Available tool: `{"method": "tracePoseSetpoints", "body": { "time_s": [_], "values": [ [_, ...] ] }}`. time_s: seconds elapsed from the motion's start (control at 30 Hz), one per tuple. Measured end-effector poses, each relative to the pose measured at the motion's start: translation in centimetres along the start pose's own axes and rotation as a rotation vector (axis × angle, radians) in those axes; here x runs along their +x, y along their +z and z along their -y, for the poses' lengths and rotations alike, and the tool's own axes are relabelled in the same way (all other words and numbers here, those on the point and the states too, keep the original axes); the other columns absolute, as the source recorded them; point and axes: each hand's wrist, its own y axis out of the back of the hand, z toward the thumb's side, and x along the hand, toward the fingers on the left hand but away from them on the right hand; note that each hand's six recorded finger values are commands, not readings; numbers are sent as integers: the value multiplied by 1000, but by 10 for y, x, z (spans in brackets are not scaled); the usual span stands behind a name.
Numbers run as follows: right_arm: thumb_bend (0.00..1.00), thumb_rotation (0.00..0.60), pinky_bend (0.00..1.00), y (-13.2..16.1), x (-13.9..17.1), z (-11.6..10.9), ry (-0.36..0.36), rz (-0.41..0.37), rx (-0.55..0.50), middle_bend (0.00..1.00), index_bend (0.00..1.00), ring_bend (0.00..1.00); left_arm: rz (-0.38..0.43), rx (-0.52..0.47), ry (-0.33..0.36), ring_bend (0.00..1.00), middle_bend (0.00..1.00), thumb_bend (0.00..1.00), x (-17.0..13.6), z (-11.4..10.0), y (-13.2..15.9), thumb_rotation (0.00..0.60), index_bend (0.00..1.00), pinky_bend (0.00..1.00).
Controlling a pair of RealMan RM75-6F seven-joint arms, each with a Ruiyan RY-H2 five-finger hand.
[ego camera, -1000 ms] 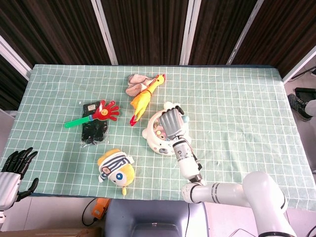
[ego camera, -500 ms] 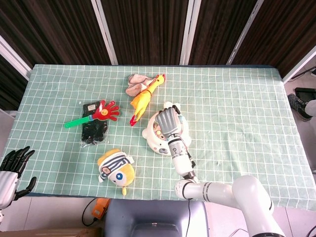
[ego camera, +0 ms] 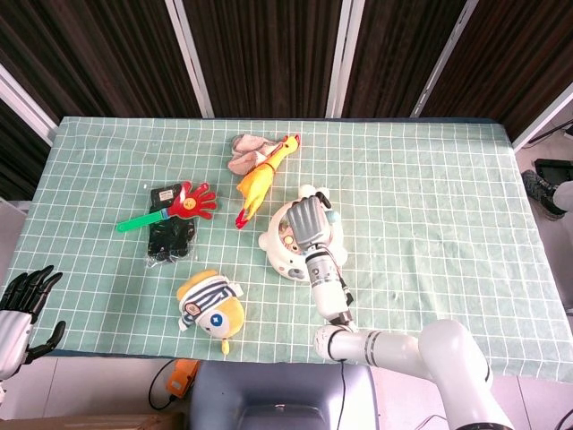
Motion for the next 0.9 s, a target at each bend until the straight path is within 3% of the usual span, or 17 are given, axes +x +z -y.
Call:
{"method": "tracePoseSetpoints", "body": {
  "time_s": [0.5, 0.9],
  "values": [
    [615, 600, 615, -6, -1, 1, 9, 12, -9, 695, 946, 610, 9, -1, 0, 0, 0, 421, 0, 0, 2, 600, 0, 21],
    [614, 600, 619, -49, 25, -7, -98, -25, -206, 695, 943, 610, 23, 7, 6, 0, 0, 422, -4, 0, 6, 600, 0, 21]
  ]
}}
